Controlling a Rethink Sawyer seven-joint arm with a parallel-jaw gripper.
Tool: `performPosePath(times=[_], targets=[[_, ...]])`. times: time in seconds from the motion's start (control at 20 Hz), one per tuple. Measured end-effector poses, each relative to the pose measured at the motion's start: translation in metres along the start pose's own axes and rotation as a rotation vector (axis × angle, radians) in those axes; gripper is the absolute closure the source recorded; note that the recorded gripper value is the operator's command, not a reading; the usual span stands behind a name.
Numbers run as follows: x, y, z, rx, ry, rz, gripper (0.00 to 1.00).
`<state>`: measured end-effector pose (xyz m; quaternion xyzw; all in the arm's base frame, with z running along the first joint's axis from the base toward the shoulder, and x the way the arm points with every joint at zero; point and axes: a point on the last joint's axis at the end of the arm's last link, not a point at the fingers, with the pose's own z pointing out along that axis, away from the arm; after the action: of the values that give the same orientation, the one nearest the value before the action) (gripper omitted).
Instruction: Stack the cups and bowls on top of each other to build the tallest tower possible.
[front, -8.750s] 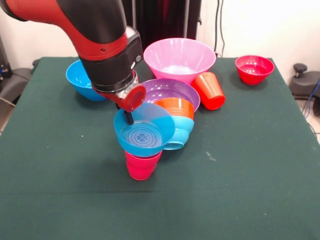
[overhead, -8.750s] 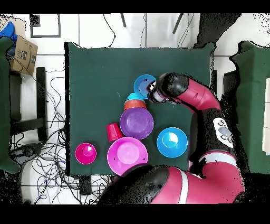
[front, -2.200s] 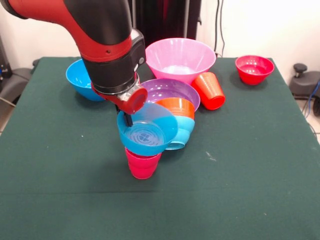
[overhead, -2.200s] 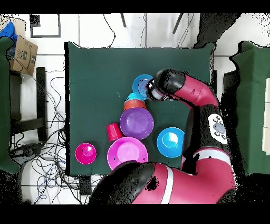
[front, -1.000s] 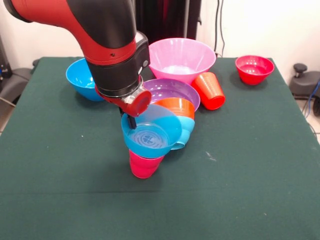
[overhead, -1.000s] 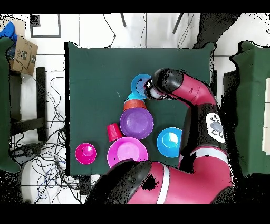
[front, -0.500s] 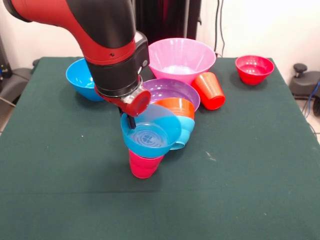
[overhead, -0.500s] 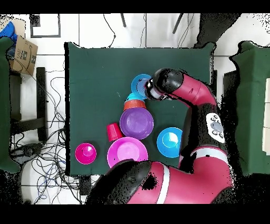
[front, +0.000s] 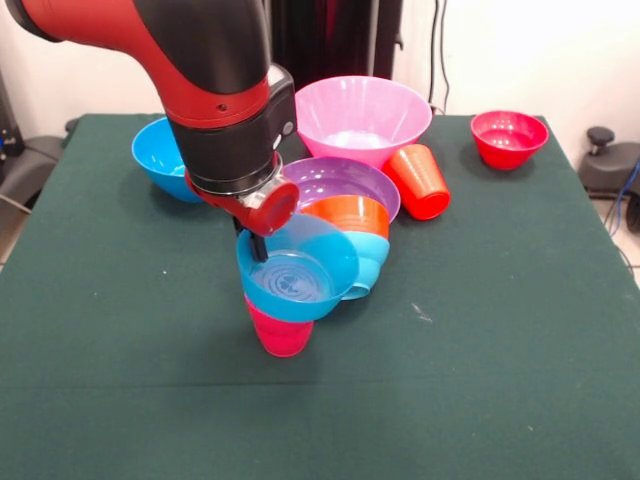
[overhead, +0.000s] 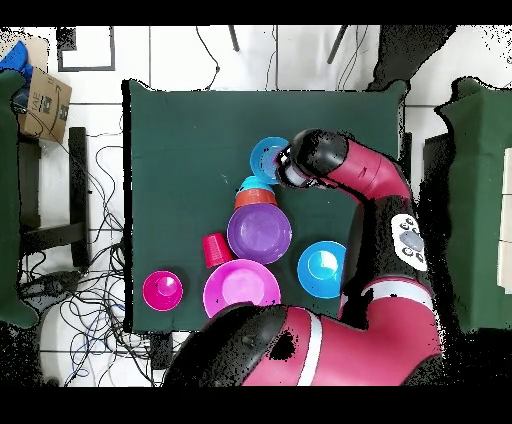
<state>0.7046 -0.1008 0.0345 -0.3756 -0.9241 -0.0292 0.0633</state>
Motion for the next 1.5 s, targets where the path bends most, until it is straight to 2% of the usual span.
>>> performPosePath(times=[0.85, 1.5], targets=[[0.002, -0.004, -0.002, 0.001, 0.004, 0.005, 1.00], [0.012, -0.024, -0.013, 0.006, 0.028, 0.030, 1.00]])
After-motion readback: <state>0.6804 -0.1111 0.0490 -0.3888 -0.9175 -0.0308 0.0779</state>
